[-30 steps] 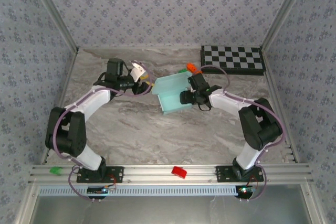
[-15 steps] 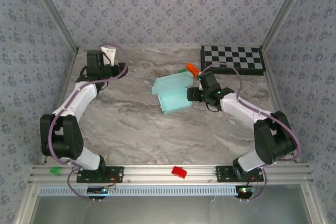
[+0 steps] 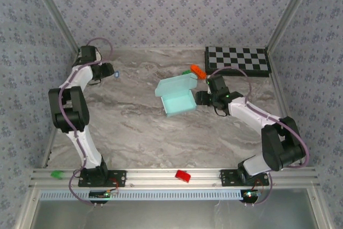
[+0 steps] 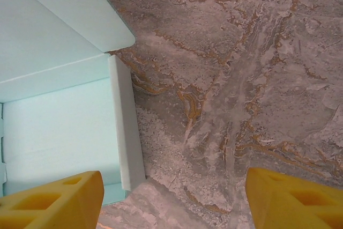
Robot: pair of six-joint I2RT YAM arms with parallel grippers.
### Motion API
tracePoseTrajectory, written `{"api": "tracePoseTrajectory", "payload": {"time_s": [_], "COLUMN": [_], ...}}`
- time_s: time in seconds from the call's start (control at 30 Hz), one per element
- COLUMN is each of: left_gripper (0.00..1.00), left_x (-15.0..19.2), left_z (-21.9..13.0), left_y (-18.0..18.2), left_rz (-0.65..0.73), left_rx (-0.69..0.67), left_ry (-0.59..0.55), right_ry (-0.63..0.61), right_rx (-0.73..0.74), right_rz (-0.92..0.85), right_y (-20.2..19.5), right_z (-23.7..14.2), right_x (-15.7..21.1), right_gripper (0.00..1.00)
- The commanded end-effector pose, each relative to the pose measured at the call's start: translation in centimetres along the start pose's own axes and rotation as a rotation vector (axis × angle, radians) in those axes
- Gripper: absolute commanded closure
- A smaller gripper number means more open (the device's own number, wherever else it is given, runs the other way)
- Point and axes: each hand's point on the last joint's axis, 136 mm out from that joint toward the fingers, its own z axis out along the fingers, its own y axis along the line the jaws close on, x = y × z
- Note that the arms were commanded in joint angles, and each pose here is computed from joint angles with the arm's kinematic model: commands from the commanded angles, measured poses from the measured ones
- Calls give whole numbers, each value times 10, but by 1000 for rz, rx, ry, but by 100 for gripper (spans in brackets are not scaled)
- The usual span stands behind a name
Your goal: Fold the paper box
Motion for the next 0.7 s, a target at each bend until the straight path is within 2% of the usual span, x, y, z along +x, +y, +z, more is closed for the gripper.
{"api": "tracePoseTrajectory", "payload": {"time_s": [0.0, 0.2, 0.37, 0.67], "left_gripper": [47, 64, 67, 67], "left_x": [-2, -3, 6, 15], "left_z": [5, 31, 46, 60], "left_y": [-6, -3, -9, -8], "left_rz": [-18, -24, -34, -42], "left_rx": [33, 49, 92, 102], "left_ry": [57, 125, 186, 221], "right_ry": [-19, -10, -4, 2], "right_rx": [22, 23, 18, 9], "right_rz": [-3, 2, 9, 14], "right_y": [-7, -9, -8, -7], "right_z": [-9, -11, -9, -8], "right_x": [-1, 2, 5, 7], "right_gripper": [28, 28, 28, 28]}}
